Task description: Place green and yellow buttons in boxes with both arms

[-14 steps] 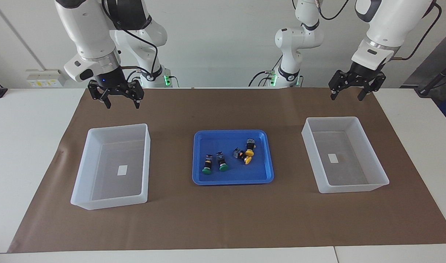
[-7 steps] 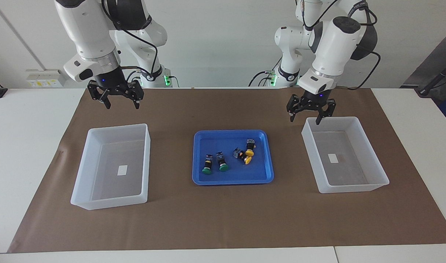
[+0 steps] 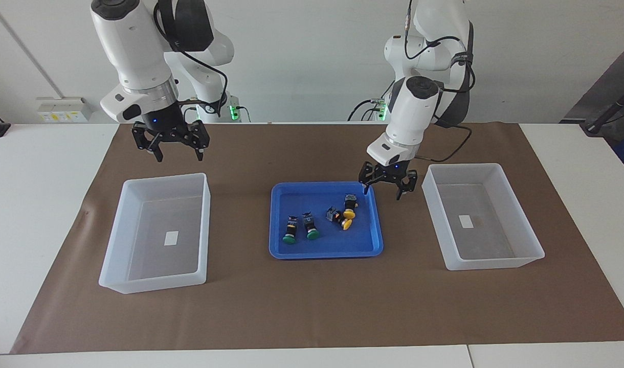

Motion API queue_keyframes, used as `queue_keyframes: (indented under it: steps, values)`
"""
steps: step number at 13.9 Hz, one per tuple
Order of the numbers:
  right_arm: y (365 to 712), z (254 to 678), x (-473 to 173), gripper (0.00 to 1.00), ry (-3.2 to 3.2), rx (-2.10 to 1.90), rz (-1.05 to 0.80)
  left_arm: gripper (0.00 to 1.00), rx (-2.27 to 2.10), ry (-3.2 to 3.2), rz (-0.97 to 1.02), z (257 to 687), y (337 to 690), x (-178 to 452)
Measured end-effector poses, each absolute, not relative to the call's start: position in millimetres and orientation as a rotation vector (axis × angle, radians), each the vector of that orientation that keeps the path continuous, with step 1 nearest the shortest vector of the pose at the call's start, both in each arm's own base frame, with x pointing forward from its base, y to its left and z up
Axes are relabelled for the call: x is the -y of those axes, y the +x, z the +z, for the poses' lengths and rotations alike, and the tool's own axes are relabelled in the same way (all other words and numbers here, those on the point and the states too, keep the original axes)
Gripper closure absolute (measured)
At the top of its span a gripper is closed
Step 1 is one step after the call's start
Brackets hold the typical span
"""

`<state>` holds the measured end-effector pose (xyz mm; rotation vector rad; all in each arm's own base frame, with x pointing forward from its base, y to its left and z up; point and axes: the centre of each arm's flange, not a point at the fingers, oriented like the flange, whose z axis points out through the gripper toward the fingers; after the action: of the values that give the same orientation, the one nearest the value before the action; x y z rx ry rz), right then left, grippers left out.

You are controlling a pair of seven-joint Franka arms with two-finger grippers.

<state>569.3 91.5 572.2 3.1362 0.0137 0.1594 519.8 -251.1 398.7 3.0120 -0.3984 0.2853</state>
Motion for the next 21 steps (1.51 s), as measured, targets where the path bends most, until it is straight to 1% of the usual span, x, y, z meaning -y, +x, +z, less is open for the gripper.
queue_keyframes:
  steps: [4, 7, 10, 12, 13, 14, 15, 17, 18, 19, 20, 21]
  values:
    - [591.9, 529.4, -136.3, 0.00, 3.154, 0.001, 0.209, 0.00, 0.450, 2.996, 0.246, 353.2, 504.2, 297.1]
    - [609.3, 484.1, -170.6, 0.00, 3.170, 0.038, 0.240, 0.00, 0.499, 3.000, 0.185, 318.1, 494.5, 317.4]
    - [625.3, 432.5, -194.2, 0.00, 3.183, 0.062, 0.252, 0.00, 0.508, 3.003, 0.167, 308.5, 492.8, 320.6]
    - [628.9, 409.4, -208.8, 0.00, 3.191, 0.091, 0.254, 0.00, 0.504, 3.003, 0.169, 308.9, 493.9, 319.6]
    - [630.0, 400.1, -215.3, 0.00, 3.194, 0.112, 0.258, 0.06, 0.503, 3.004, 0.170, 308.9, 494.2, 319.2]
    - [629.8, 390.9, -223.9, 0.00, 3.198, 0.123, 0.257, 0.06, 0.502, 3.004, 0.170, 308.9, 494.5, 318.7]
    - [627.9, 381.6, -236.6, 0.00, 3.203, 0.134, 0.258, 0.14, 0.501, 3.005, 0.170, 308.9, 494.7, 318.4]
    - [621.5, 364.4, -265.8, 0.00, 3.215, 0.166, 0.263, 0.37, 0.497, 3.006, 0.169, 308.8, 495.4, 317.2]
    - [618.5, 355.6, -277.7, 0.03, 3.220, 0.175, 0.263, 0.47, 0.494, 3.007, 0.169, 309.3, 496.4, 316.2]
    - [616.8, 347.4, -284.9, 0.14, 3.221, 0.181, 0.259, 0.55, 0.487, 3.010, 0.165, 311.5, 498.8, 314.8]
    - [616.8, 340.4, -287.4, 0.14, 3.221, 0.185, 0.256, 0.55, 0.473, 3.018, 0.143, 315.5, 503.1, 312.0]
    - [617.6, 334.9, -288.3, 0.18, 3.222, 0.190, 0.258, 0.55, 0.458, 3.026, 0.119, 322.0, 508.9, 309.0]
